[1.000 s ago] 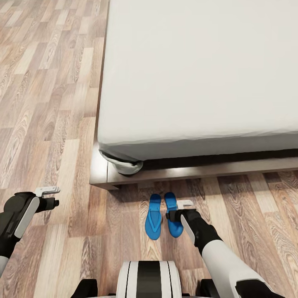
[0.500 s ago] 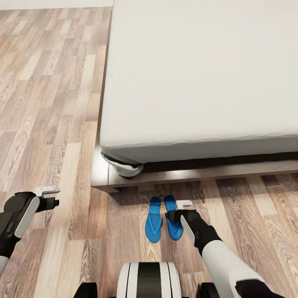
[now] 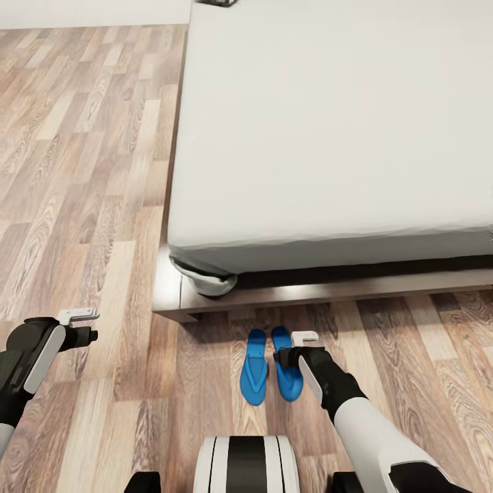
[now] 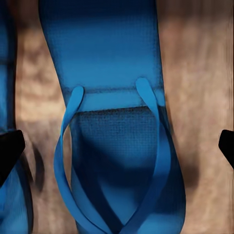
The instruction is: In the bedroom, move the book from the bed onto either nightstand, and place the two sandals side by side next to the bed.
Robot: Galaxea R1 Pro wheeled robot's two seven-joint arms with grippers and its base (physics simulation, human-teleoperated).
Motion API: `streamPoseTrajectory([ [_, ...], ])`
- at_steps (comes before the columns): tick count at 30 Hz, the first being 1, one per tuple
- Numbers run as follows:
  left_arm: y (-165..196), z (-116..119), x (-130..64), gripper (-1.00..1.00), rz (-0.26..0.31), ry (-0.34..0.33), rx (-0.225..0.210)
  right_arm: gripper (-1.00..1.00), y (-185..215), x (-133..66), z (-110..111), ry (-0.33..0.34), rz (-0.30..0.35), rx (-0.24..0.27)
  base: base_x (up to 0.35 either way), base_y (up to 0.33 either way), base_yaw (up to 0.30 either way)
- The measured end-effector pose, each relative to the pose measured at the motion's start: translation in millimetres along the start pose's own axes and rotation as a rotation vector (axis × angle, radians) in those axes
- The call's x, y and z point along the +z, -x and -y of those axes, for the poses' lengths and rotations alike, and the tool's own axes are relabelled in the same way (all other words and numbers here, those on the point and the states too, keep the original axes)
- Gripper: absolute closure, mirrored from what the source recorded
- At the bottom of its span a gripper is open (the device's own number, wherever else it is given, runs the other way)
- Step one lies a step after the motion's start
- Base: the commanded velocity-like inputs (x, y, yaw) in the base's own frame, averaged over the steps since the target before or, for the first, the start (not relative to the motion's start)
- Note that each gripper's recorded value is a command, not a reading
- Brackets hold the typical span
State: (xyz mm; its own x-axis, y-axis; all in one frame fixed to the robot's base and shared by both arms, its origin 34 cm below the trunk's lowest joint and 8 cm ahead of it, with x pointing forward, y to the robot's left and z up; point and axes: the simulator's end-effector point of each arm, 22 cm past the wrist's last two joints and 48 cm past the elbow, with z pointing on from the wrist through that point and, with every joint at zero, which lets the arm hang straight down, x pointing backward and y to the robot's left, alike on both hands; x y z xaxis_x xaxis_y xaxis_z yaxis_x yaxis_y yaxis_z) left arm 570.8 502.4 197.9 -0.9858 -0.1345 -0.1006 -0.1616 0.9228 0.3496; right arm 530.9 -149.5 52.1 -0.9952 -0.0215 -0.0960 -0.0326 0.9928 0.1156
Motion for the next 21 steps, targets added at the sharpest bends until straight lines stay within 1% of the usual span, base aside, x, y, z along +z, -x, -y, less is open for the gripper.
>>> streamPoseTrajectory([
  [6,8,-3,-11.5,-1.00,0.023,-0.003,-0.008,-1.00,12,-10.6,0,-0.002,0.024,-0.003,0.000,0.000,0.000],
  [17,7,-2,-10.9,-1.00,0.020,-0.001,-0.004,-1.00,10,-10.2,8,-0.011,0.022,0.002,0.000,0.000,0.000],
  [21,12,-3,-18.5,-1.00,0.034,-0.004,-0.009,-1.00,17,-17.2,9,-0.012,0.037,0.000,0.000,0.000,0.000],
])
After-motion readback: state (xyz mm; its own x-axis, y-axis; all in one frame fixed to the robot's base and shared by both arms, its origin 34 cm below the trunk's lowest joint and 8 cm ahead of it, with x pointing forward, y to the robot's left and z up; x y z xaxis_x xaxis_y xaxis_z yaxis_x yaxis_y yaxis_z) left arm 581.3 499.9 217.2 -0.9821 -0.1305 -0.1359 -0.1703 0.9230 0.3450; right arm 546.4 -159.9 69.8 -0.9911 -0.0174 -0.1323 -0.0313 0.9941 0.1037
